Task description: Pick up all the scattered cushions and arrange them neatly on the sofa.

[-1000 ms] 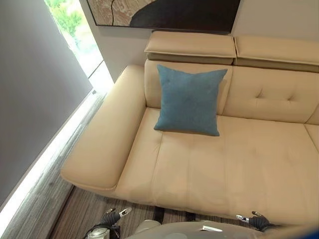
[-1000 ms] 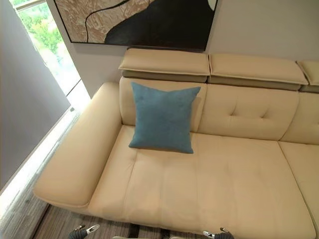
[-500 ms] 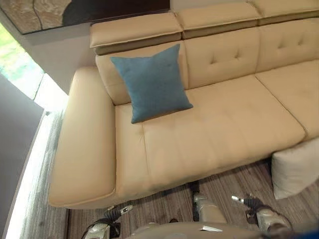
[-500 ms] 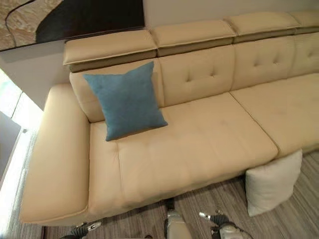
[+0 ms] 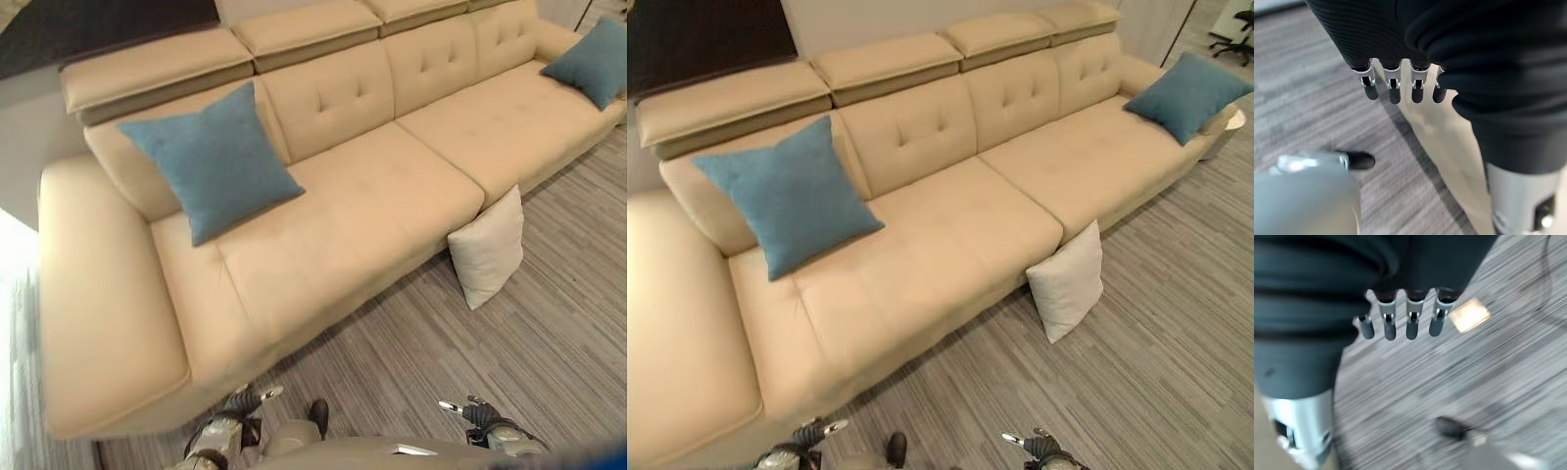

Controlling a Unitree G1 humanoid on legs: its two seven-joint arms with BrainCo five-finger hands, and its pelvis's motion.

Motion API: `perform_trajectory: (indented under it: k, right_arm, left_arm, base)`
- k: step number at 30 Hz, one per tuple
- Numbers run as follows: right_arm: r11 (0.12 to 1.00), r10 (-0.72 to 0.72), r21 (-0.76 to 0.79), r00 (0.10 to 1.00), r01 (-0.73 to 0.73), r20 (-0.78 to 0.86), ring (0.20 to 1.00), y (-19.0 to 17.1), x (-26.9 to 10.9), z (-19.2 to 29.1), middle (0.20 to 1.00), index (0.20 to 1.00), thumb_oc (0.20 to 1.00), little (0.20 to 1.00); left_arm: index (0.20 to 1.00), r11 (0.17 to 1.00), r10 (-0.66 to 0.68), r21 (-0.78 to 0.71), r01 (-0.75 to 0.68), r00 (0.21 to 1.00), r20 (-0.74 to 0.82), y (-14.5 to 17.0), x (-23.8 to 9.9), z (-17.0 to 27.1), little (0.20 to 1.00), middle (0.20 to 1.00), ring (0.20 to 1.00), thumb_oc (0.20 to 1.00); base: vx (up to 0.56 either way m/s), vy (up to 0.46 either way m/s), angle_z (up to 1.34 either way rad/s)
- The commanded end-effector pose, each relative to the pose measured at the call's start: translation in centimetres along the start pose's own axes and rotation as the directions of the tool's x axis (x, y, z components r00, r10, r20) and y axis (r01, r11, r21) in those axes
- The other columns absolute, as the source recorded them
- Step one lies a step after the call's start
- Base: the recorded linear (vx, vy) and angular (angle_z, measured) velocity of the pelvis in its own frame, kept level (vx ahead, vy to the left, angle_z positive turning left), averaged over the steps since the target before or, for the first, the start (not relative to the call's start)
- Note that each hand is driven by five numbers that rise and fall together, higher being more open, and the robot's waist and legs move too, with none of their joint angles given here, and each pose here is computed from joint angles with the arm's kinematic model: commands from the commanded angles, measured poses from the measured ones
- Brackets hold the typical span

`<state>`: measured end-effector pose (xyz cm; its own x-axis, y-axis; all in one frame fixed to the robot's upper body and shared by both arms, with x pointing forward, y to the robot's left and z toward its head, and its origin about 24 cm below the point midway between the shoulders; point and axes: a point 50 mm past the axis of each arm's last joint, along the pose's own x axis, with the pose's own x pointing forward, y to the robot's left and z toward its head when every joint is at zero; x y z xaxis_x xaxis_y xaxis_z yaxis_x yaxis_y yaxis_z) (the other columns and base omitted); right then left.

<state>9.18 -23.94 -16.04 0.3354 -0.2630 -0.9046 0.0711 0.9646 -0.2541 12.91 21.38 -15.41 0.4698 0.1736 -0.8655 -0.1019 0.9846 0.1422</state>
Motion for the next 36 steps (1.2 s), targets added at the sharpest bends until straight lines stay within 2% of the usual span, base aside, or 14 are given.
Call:
perform_trajectory:
  k: [1,11,15,21,24,27,36]
  right_arm:
    - [0.997,-0.074,0.029,0.997,0.073,0.025,1.0,-1.8,0.1,0.9,1.0,1.0,1.0,1.0]
    - [0.998,-0.052,-0.036,0.991,0.057,0.12,1.0,-1.4,0.3,4.9,1.0,1.0,1.0,1.0]
    - [0.996,-0.046,-0.074,0.992,0.055,0.115,1.0,-1.6,0.4,5.0,1.0,1.0,1.0,1.0]
    - [0.992,-0.043,-0.116,0.997,0.051,0.069,1.0,-1.5,0.3,3.1,1.0,1.0,1.0,1.0]
    - [0.994,-0.044,-0.099,0.996,0.052,0.073,1.0,-1.6,0.3,2.9,1.0,1.0,1.0,1.0]
    - [0.995,-0.014,-0.093,0.994,0.024,0.112,1.0,-0.2,0.2,3.3,1.0,1.0,1.0,1.0]
    - [0.997,-0.062,-0.043,0.991,0.067,0.119,1.0,-1.3,0.1,2.8,1.0,1.0,1.0,1.0]
  left_arm:
    - [1.0,1.0,-0.023,0.018,0.023,0.999,0.022,-1.0,0.1,0.7,1.0,1.0,1.0,1.0]
    - [1.0,0.999,-0.048,0.017,0.047,0.993,0.106,-2.1,0.4,3.6,1.0,1.0,1.0,1.0]
    - [1.0,0.998,-0.044,0.04,0.04,0.993,0.108,-2.1,0.4,3.6,1.0,1.0,1.0,1.0]
    - [1.0,0.999,0.014,0.031,-0.015,1.0,0.028,-0.2,0.2,1.1,1.0,1.0,1.0,1.0]
    - [1.0,0.999,0.02,0.032,-0.021,0.999,0.036,0.3,0.2,1.3,1.0,1.0,1.0,1.0]
    - [1.0,0.999,0.007,0.033,-0.009,0.998,0.058,-0.2,0.3,1.9,1.0,1.0,1.0,1.0]
    - [1.0,0.997,-0.049,0.065,0.043,0.995,0.092,-2.0,0.4,3.3,1.0,1.0,1.0,1.0]
  base:
    - [-0.12,-0.042,0.27]
    - [-0.11,0.118,-1.04]
    - [-0.15,0.178,-1.37]
    - [-0.06,0.022,-1.15]
    - [0.05,-0.145,-1.07]
    - [0.14,-0.164,0.11]
    - [0.11,-0.193,0.34]
